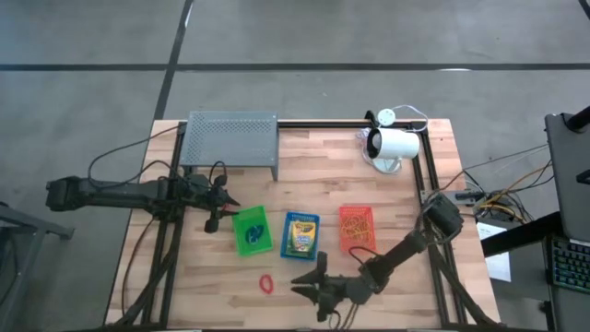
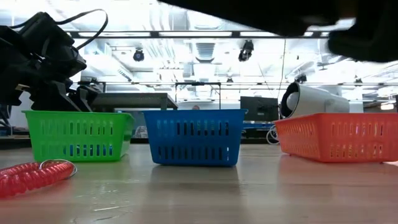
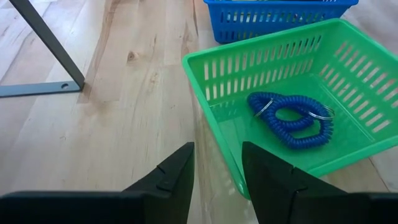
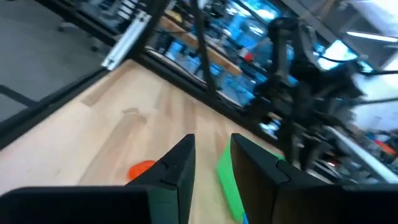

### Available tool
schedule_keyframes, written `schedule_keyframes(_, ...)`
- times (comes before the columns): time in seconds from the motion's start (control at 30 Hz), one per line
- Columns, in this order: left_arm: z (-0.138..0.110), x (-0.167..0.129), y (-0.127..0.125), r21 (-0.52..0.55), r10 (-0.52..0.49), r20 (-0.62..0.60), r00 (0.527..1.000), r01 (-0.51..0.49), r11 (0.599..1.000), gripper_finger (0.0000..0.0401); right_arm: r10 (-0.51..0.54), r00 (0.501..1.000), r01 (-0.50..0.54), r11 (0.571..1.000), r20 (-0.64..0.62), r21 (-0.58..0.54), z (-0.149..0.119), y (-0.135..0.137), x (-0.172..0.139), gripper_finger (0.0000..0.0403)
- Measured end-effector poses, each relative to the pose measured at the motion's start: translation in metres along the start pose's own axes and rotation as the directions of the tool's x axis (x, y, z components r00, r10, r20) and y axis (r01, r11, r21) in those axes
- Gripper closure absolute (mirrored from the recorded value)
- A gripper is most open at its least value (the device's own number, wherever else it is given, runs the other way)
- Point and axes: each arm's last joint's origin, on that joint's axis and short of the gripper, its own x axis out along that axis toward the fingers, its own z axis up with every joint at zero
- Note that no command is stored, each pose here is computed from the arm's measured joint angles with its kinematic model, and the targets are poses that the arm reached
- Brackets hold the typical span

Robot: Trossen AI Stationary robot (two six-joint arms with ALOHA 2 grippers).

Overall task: Pick & Place Office Desk Supplies
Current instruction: Put the orange spring keychain into the green bin

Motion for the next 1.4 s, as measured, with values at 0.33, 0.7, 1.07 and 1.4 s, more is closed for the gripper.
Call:
schedule_keyframes(0.33,0.000,0.000,0.000,0.000,0.000,0.000,1.000,0.000,1.000,0.0263,0.086,0.996,-0.080,0.963,-0.011,0.257,0.009,0.014,-0.022,0.0282)
schedule_keyframes(0.7,-0.001,0.000,0.000,-0.001,-0.001,-0.008,1.000,0.001,1.000,0.0263,0.031,0.997,-0.007,0.949,-0.071,0.315,-0.007,0.027,0.015,0.0282)
schedule_keyframes(1.07,-0.001,0.000,0.000,-0.003,-0.002,-0.015,1.000,0.002,1.000,0.0263,-0.003,0.997,0.031,0.919,-0.071,0.393,-0.011,0.005,0.041,0.0282)
schedule_keyframes(1.4,-0.001,0.000,0.000,-0.003,-0.002,-0.015,1.000,0.002,1.000,0.0263,-0.019,0.994,0.056,0.930,-0.105,0.364,-0.019,0.008,0.035,0.0282)
